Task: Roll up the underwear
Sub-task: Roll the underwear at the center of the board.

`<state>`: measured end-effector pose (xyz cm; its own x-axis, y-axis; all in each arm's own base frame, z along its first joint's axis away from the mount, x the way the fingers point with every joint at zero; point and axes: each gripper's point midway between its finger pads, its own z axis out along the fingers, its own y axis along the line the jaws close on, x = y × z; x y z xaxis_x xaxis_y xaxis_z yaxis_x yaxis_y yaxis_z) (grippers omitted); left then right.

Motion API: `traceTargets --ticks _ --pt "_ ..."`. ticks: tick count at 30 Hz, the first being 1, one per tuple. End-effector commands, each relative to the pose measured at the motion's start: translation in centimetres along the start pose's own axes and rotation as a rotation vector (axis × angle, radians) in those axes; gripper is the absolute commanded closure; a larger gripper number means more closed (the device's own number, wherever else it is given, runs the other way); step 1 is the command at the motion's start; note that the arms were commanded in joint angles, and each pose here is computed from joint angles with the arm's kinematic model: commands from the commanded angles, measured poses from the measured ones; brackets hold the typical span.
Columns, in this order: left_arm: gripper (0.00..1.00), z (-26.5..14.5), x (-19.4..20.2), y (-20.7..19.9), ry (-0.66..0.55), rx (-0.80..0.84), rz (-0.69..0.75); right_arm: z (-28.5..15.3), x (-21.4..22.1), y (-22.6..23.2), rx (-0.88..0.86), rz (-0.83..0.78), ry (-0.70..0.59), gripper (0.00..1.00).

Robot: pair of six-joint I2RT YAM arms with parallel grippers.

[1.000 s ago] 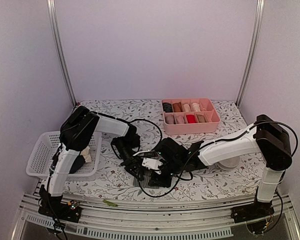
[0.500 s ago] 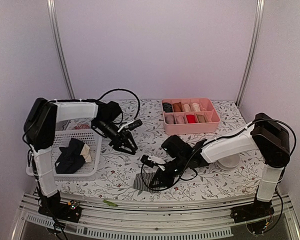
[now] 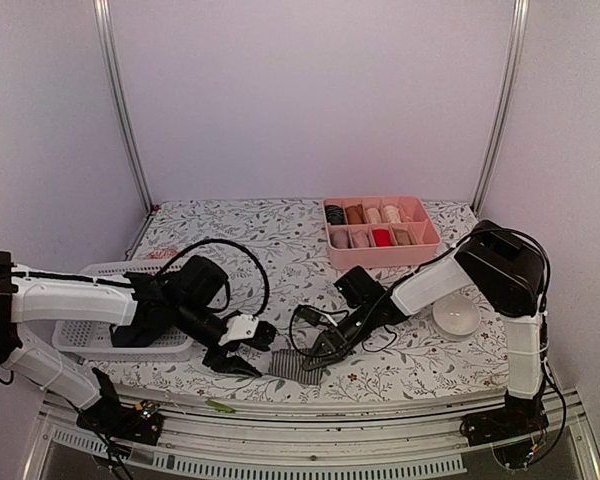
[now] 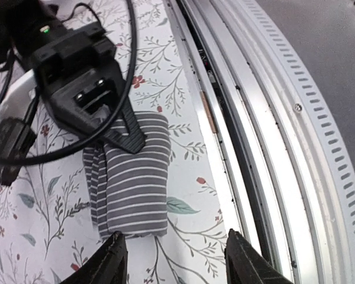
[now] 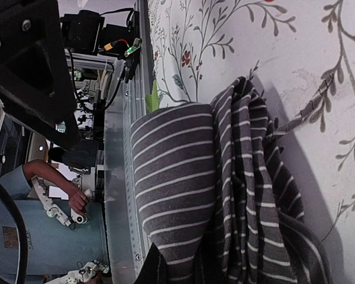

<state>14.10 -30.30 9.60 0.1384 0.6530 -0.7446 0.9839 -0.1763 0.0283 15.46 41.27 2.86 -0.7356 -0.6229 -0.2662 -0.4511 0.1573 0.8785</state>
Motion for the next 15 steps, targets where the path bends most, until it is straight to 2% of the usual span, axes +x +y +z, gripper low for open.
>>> traceTargets --ticks 1,7,12,15 --pt "0.44 2.0 -1.5 1.9 0.009 -0.162 0.17 1.1 5.1 -4.3 0.063 0.22 0.11 1.0" --pt "0.43 5.1 -1.8 1.4 0.029 -0.145 0.249 1.3 5.8 -5.6 0.074 0.238 0.118 1.0" --pt "0.45 7.3 -0.4 0.5 0.086 -0.114 0.261 1.1 5.7 -6.0 0.082 0.245 0.11 1.0" --pt "0.52 8.0 1.3 0.7 0.143 -0.119 0.266 1.0 5.4 -6.0 0.082 0.244 0.104 1.0"
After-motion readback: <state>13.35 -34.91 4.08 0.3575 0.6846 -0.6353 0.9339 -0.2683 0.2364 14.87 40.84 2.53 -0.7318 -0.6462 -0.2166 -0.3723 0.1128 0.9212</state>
